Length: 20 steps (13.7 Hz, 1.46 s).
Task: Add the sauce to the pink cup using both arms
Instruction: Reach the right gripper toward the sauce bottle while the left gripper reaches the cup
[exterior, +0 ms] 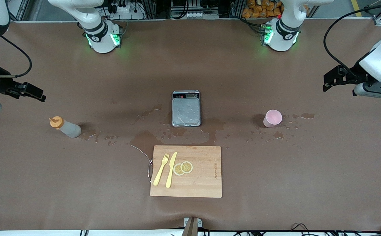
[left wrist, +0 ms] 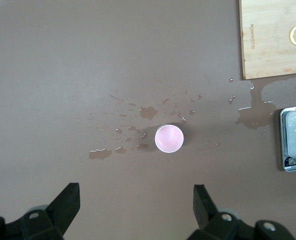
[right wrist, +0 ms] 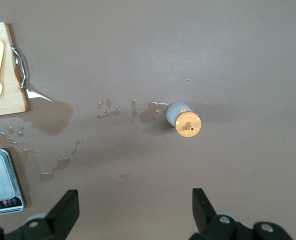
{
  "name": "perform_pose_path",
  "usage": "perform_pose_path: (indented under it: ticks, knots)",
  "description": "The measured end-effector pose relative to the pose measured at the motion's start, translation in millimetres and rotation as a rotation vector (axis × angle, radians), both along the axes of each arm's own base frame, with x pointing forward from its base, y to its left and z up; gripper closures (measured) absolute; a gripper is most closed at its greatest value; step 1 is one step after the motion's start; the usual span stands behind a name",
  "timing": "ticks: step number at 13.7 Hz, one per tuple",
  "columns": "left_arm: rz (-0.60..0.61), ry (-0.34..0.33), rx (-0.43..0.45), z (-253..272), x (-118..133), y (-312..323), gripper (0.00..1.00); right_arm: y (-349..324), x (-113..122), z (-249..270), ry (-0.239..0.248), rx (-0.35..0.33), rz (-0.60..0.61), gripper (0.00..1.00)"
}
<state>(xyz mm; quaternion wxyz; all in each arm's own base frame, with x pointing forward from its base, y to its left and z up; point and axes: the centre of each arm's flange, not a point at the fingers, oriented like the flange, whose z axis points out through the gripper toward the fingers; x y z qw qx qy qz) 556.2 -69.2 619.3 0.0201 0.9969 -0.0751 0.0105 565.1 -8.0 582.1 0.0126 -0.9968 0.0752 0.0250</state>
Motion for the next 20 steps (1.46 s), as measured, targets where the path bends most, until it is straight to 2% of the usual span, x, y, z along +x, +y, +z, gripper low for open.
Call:
perform_pose_path:
  ticks: [7,14,20]
  knots:
    - [0.015,0.007,0.0,-1,-1,-1,0.0,-2,-1,-1,0.013,0.0,-0.004,0.0]
    - [0.041,0.049,0.005,-12,-2,15,0.0,-10,1,-8,0.025,0.0,-0.021,0.0]
    - [0.051,0.118,0.012,-35,-5,21,0.0,-59,10,-40,0.078,0.002,-0.105,0.0]
